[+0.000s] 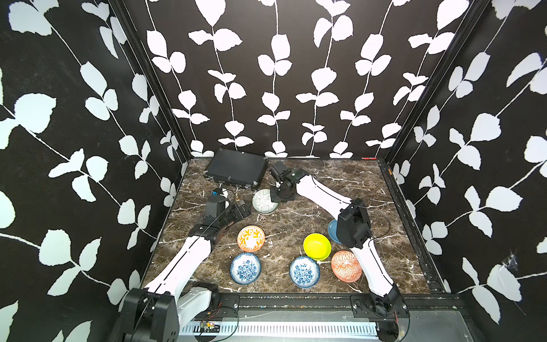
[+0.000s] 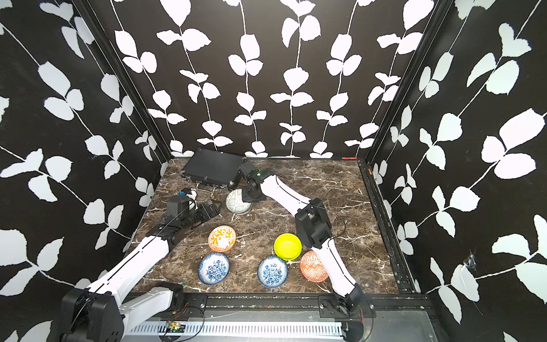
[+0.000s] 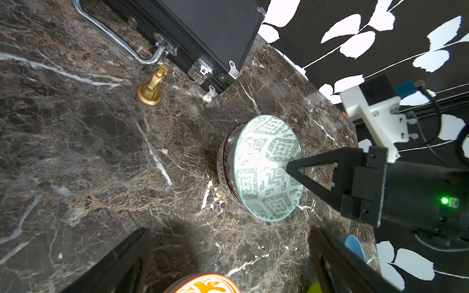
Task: Stack the bowls
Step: Place the bowl on the bowl.
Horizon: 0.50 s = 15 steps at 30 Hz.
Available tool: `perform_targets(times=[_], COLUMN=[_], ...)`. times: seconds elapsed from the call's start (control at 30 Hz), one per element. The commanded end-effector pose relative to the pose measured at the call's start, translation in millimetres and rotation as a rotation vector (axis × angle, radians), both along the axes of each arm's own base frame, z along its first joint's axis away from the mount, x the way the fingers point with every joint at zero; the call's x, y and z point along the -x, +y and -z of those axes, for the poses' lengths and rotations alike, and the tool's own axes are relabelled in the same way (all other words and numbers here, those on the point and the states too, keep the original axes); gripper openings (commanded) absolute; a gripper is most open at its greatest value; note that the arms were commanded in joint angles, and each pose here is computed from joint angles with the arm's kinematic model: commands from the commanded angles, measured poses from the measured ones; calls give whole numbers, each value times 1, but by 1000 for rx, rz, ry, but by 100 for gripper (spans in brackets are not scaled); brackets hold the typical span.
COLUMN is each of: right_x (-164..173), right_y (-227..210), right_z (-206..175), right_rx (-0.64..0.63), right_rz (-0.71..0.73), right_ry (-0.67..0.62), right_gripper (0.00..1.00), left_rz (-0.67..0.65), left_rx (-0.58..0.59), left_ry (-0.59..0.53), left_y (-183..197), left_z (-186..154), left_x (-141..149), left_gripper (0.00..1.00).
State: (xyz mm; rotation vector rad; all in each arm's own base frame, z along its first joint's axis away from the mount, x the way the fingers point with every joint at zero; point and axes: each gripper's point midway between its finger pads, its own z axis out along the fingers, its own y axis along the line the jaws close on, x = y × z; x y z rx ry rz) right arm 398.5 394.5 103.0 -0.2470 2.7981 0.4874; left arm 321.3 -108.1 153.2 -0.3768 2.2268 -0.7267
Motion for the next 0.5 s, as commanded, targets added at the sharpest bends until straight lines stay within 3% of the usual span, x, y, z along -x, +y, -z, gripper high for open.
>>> perform_targets(times=[0.0,0.47], right_x=[-5,-1], right_y=[13,11], right_z=[-11,-1], right_rx=[-33,-10], right_rz=[-13,0], right_ry=[-45,-2], right_gripper=[0,0], left_rz=[-3,-10], left_rx=[10,17], left_ry=[-13,-10], left_y=[1,2], left_z=[0,1], left_x=[-2,-3], left_gripper=[99,99])
